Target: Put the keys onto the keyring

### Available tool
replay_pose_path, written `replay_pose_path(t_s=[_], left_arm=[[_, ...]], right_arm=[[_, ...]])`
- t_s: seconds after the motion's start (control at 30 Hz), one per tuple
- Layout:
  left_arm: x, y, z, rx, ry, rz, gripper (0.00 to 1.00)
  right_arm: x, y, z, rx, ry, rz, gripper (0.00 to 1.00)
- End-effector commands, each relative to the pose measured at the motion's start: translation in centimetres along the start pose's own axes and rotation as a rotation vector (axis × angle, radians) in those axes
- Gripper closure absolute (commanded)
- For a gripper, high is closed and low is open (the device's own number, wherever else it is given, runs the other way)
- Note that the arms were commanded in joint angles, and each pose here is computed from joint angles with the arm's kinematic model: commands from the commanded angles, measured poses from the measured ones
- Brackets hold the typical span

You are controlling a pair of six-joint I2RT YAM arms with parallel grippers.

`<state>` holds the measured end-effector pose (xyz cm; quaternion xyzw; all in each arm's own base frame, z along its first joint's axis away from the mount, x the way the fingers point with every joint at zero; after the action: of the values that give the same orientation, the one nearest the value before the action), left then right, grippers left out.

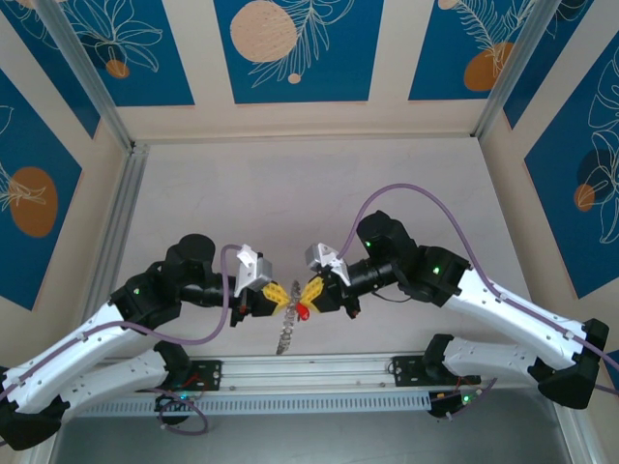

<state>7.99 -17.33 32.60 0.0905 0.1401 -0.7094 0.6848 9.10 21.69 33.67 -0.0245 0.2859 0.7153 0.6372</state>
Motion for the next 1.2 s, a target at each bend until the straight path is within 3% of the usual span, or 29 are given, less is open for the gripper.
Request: replay_pose_path(t_s=[0.0, 1.17], left_arm=[[-0.58, -0.88, 1.31, 0.058, -0.052, -0.044, 1.00], [-0.46, -0.73, 1.38, 0.060, -0.054, -0.033, 1.00]], right_arm=[[-0.59, 0.68, 0.76, -0.054, -0.017, -0.022, 1.00], [-0.37, 0.92, 0.59, -0.079, -0.011, -0.015, 1.00]])
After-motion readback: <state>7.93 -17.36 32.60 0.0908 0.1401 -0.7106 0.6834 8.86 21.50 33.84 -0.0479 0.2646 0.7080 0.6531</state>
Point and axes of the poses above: each hand's point on the last joint's axis, 136 mm out from that joint toward the fingers, its own x axis out along the fingers, its own y axis along the line the jaws close on, z = x × y, the point moved 10 cm from there along -x, back along the fingers, and after that the axes turned 8 degrees about x, right-handed, at the moved point
